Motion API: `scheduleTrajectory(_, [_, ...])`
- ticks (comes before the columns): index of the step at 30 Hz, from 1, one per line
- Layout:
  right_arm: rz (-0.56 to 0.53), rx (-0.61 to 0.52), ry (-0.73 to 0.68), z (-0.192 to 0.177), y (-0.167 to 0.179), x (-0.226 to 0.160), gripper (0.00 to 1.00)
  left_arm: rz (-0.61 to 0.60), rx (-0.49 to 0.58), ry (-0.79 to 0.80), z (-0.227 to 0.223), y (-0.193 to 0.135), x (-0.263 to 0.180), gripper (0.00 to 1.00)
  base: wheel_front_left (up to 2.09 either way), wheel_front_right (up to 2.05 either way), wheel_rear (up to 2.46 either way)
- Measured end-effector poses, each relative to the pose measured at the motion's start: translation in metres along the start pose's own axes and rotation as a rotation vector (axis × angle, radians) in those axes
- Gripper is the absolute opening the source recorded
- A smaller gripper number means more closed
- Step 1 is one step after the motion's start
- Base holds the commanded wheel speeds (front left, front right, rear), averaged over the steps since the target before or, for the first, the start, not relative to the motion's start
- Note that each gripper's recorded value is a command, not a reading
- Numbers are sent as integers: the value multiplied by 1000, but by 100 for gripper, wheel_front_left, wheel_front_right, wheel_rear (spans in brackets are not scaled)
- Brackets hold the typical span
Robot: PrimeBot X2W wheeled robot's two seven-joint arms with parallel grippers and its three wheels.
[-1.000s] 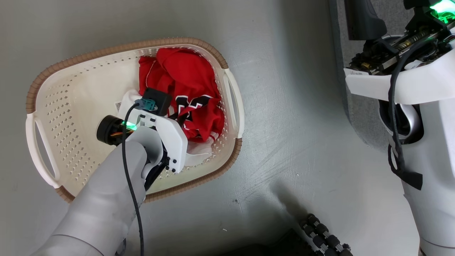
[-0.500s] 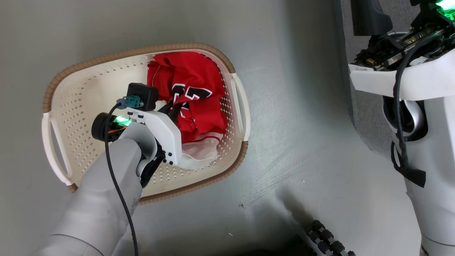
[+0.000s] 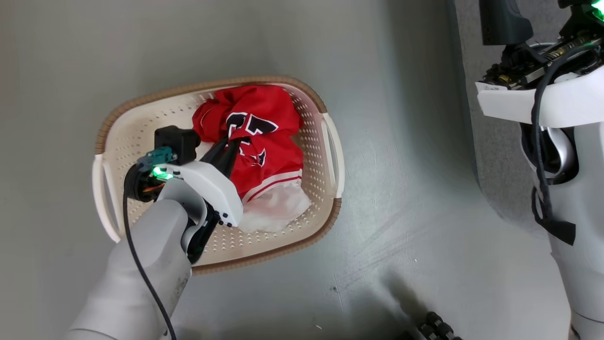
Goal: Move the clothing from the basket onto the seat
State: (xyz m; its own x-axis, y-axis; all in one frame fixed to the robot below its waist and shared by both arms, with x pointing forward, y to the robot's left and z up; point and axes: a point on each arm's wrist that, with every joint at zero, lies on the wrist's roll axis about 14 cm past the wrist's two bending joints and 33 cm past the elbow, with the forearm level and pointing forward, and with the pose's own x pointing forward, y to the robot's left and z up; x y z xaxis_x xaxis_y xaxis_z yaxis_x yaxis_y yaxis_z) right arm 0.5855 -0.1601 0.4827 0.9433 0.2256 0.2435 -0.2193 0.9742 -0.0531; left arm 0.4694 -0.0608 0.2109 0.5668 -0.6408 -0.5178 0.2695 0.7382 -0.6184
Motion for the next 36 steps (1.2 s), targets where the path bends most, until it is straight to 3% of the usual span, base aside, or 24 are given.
scheduleTrajectory(22, [54, 0, -47, 45, 19, -2, 100, 60, -30, -274, 67, -9, -73, 0, 0, 0, 0])
scheduleTrajectory(36, [59, 14, -59, 75, 29, -19, 100, 60, 4, -509, 134, -30, -135, 0, 0, 0, 0])
